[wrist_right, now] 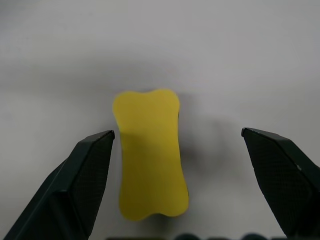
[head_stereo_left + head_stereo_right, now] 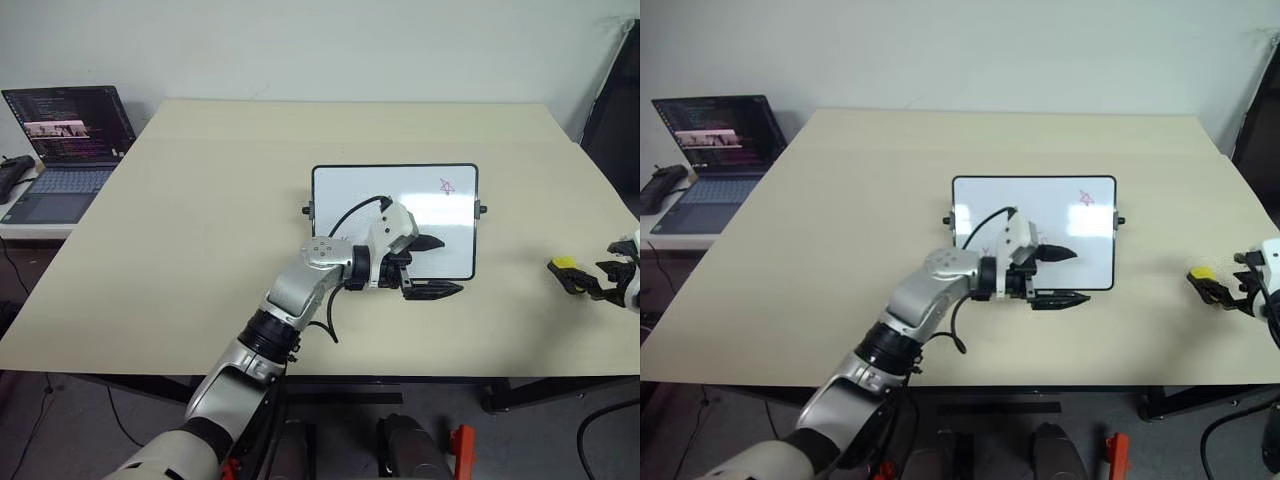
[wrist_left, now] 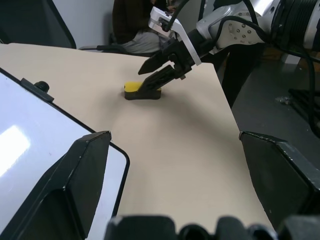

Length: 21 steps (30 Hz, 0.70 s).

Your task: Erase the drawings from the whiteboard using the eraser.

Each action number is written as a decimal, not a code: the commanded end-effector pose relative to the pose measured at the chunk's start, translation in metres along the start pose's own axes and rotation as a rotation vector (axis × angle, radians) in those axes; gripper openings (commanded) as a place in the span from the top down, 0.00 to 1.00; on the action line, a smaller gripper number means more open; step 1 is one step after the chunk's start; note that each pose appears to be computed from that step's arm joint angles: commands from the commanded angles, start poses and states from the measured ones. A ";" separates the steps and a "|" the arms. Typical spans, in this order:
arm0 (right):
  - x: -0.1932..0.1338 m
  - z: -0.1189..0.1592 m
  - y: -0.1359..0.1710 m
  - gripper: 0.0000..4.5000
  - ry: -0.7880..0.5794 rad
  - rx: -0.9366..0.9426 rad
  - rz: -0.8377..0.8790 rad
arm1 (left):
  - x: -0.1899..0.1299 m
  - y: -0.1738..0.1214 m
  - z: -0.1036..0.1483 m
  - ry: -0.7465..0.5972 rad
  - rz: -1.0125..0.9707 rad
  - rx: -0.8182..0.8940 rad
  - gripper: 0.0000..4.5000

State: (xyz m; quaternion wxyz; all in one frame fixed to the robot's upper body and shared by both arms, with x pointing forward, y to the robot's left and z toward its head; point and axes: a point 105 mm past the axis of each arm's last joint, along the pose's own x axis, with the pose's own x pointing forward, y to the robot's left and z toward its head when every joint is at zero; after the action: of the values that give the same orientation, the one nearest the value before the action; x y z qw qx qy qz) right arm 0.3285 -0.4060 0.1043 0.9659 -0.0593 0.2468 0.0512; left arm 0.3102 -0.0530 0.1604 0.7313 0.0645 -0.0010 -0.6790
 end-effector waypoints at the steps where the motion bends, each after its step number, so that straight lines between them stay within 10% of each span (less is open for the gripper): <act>1: 0.000 0.009 -0.001 0.01 -0.025 -0.001 0.003 | -0.001 -0.004 0.011 -0.029 -0.009 0.041 0.00; 7: 0.004 0.008 -0.001 0.09 -0.033 0.026 -0.005 | -0.004 -0.004 0.003 0.003 0.001 0.048 0.00; 16: 0.011 0.009 0.007 0.73 -0.041 0.027 0.017 | -0.007 -0.005 0.002 0.005 0.007 0.043 0.00; 21: 0.008 0.017 0.009 0.73 -0.070 0.015 0.034 | -0.009 -0.004 0.001 0.005 0.020 0.040 0.00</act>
State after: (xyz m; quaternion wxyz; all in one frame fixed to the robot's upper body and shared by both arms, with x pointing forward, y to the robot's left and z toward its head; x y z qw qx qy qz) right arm 0.3381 -0.3947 0.0973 0.9682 -0.0331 0.2404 0.0610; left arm 0.3089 -0.0436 0.1519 0.7383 0.0770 0.0083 -0.6701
